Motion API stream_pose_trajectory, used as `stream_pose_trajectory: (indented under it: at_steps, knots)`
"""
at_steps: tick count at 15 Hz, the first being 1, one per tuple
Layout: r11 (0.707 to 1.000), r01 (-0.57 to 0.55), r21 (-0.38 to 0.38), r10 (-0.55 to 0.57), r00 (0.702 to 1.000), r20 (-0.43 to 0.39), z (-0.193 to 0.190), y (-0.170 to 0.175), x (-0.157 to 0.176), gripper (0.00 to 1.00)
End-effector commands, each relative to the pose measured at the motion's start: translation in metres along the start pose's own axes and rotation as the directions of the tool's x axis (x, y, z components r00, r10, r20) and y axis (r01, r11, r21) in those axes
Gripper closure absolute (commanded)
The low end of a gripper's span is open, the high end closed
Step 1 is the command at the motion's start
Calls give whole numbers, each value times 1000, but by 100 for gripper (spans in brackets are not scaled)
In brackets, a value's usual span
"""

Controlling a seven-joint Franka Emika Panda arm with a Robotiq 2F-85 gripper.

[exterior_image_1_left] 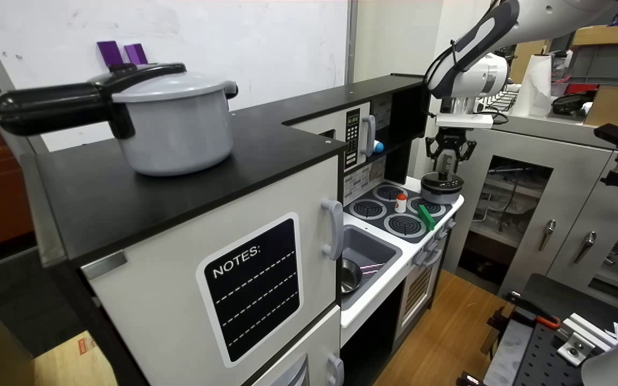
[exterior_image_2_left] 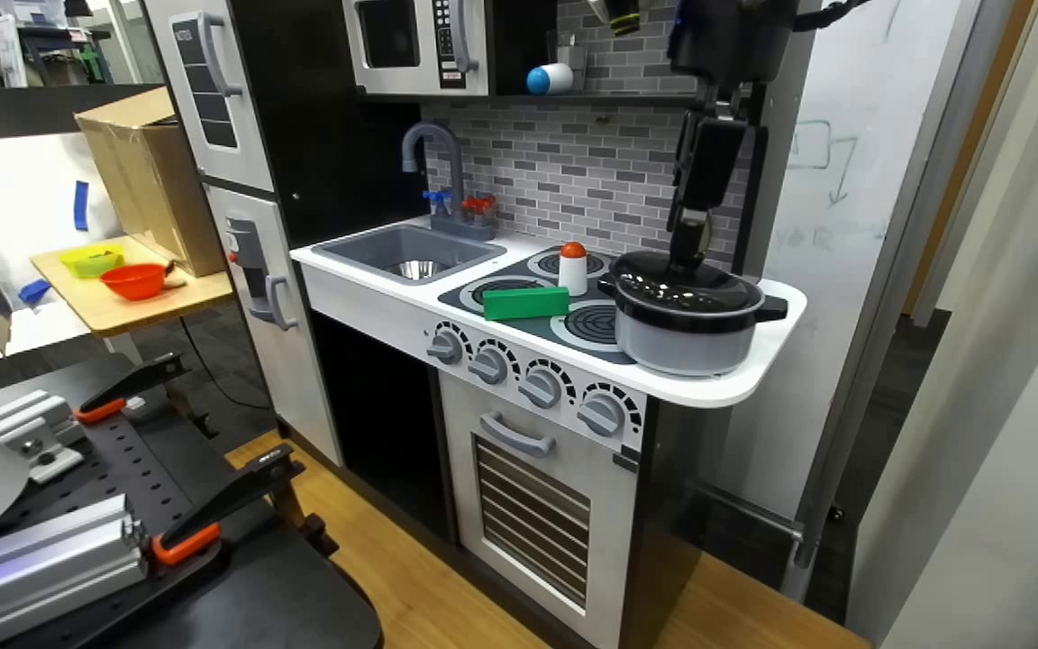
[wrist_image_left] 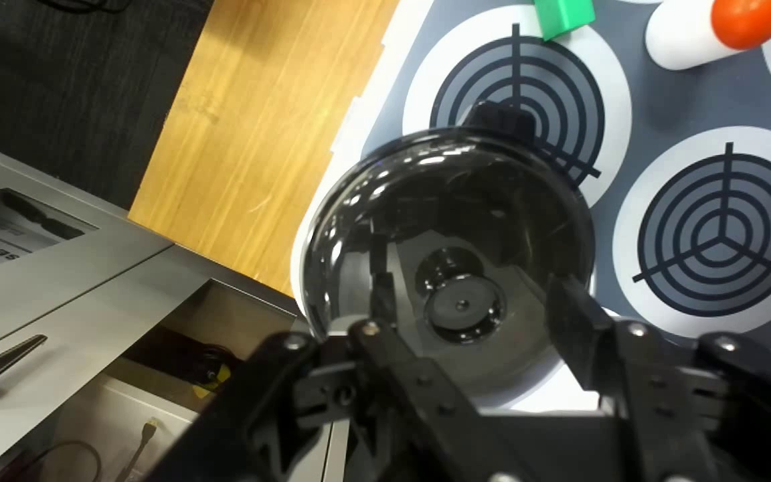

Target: Pick up the black lid and place it on the grey pot

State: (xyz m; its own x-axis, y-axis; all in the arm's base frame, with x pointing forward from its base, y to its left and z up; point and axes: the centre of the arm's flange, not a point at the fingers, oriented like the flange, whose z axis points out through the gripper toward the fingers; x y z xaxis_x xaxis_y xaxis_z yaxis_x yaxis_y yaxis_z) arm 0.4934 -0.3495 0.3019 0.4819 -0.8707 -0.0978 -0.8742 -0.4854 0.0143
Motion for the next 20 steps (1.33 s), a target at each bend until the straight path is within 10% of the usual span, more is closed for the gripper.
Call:
stream_pose_trajectory:
  at_steps: [1,7,20]
  knots:
    - [1000,14,0,-14,1000,5,-1,1,-2,16]
    - [998,51,36,-52,998,30,-10,9,-11,0]
    - [998,-42,-35,47,988,149,-7,98,-36,0]
